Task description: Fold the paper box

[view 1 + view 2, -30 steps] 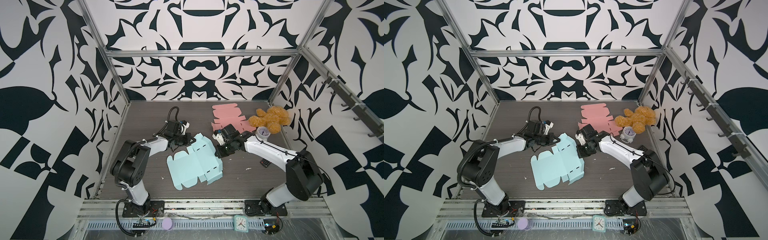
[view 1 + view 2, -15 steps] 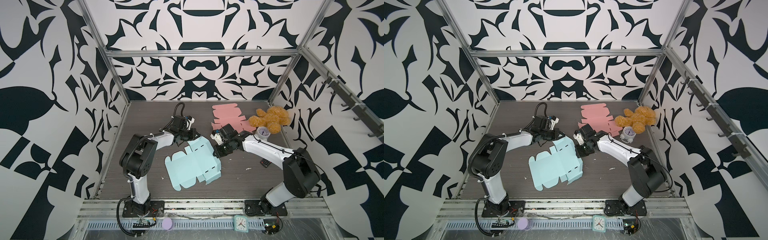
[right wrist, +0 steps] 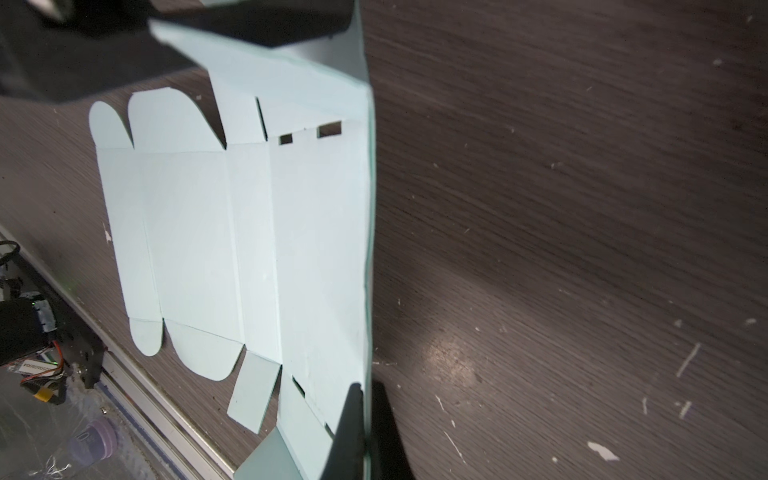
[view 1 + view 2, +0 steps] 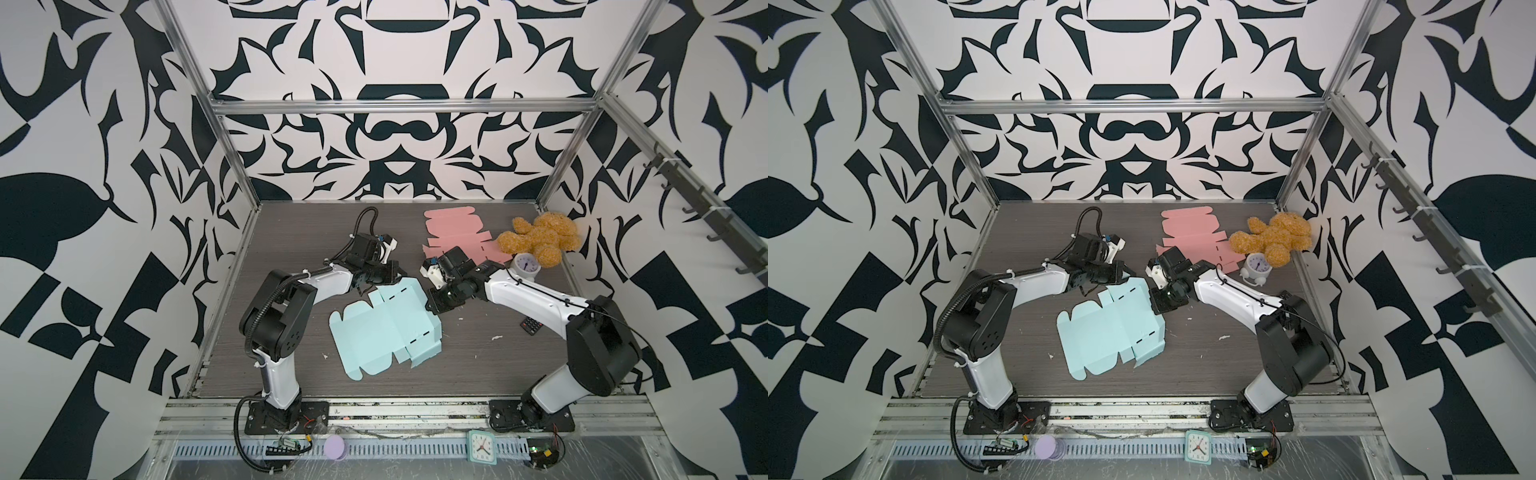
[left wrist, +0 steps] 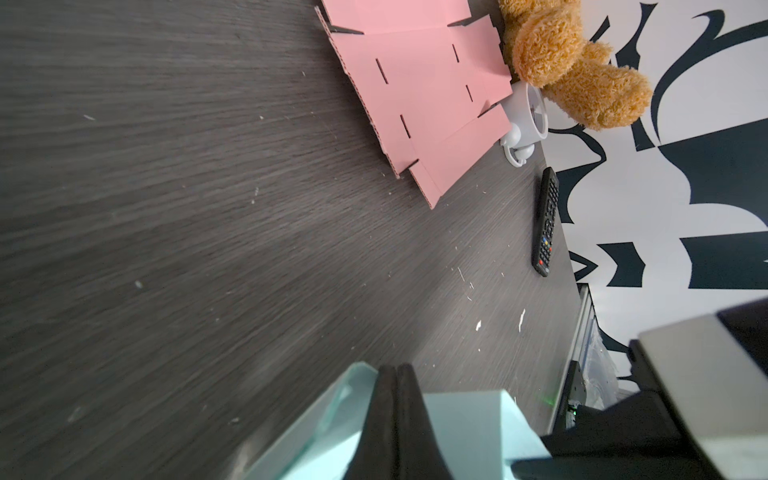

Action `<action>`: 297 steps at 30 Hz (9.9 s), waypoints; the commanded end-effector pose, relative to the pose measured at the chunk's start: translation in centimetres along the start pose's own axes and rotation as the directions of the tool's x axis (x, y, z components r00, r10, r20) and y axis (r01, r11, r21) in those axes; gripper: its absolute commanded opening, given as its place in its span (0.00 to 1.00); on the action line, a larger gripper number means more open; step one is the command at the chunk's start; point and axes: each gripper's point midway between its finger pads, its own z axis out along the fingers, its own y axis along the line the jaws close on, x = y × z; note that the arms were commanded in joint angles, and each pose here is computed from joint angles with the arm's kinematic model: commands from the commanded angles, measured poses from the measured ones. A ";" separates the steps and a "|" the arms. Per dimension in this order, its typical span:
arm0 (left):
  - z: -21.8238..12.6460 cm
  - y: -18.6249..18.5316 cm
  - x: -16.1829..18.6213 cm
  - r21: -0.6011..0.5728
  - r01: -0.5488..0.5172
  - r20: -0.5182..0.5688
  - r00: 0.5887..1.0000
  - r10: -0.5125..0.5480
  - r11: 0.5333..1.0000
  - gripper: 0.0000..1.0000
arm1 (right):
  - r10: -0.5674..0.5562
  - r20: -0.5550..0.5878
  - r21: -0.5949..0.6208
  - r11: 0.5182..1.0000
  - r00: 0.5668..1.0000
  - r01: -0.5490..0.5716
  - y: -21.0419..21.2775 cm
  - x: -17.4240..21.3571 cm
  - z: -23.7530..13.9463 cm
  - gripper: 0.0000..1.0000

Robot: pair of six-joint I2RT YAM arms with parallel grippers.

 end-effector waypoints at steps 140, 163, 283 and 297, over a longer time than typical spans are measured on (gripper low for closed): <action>-13.0 3.3 -2.8 -0.018 0.089 0.247 0.966 -0.082 0.996 0.00 | -0.749 -0.180 0.665 0.385 0.638 0.640 2.9 -3.7 -5.0 0.00; -9.1 5.6 4.1 0.026 0.169 0.093 0.981 -0.170 0.985 0.22 | -0.836 -0.365 0.673 0.068 0.410 0.737 4.6 -4.1 -1.6 0.00; -8.0 2.0 11.6 -0.344 -0.405 0.317 0.799 0.511 0.847 0.20 | -0.322 0.361 0.135 0.947 0.875 0.292 11.8 -4.4 -4.4 0.62; -7.6 1.5 10.9 -0.391 -0.439 0.269 0.786 0.557 0.809 0.21 | -0.160 0.239 -0.007 0.986 0.958 0.167 9.3 -2.7 0.7 0.60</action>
